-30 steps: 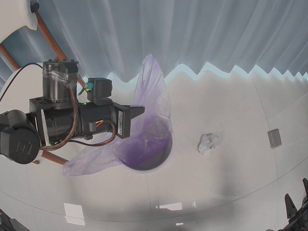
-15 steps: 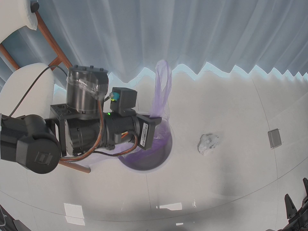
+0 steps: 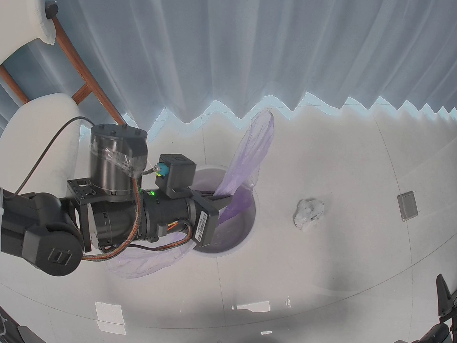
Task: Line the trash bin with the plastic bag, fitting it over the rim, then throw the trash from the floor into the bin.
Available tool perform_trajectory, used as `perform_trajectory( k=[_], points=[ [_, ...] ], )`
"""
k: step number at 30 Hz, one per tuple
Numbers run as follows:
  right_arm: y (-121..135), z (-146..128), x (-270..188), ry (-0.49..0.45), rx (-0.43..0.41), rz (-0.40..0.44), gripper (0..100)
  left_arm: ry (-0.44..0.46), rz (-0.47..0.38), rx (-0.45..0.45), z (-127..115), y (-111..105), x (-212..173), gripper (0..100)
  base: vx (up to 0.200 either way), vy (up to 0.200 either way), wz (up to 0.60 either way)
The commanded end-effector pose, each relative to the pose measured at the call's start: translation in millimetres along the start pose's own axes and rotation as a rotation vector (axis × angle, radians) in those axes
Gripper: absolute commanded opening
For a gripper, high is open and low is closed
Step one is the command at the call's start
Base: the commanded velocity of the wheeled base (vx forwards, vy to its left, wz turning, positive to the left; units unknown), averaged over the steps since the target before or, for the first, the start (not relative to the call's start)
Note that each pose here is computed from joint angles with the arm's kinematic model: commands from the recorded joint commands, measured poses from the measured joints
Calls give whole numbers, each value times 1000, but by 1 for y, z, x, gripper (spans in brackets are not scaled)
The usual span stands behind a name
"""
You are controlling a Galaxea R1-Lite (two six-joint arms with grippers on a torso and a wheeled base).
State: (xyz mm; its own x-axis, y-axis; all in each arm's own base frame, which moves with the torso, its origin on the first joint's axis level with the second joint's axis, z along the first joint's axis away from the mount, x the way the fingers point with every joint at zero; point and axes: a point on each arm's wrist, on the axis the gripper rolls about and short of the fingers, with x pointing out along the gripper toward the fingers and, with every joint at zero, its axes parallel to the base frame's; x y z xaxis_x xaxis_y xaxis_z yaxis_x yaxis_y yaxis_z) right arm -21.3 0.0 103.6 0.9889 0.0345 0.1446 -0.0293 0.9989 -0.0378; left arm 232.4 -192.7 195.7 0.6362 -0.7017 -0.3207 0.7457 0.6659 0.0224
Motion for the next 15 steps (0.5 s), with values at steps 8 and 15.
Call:
perform_trajectory(
  k=[8, 15],
  points=[
    [27, 25, 183, 575, 273, 261, 100, -50, 0, 8, 6, 8, -11, 0, 0, 0, 0],
    [45, 0, 246, 682, 292, 266, 100, -53, 2, 8, 5, 7, -18, 0, 0, 0, 0]
  ],
)
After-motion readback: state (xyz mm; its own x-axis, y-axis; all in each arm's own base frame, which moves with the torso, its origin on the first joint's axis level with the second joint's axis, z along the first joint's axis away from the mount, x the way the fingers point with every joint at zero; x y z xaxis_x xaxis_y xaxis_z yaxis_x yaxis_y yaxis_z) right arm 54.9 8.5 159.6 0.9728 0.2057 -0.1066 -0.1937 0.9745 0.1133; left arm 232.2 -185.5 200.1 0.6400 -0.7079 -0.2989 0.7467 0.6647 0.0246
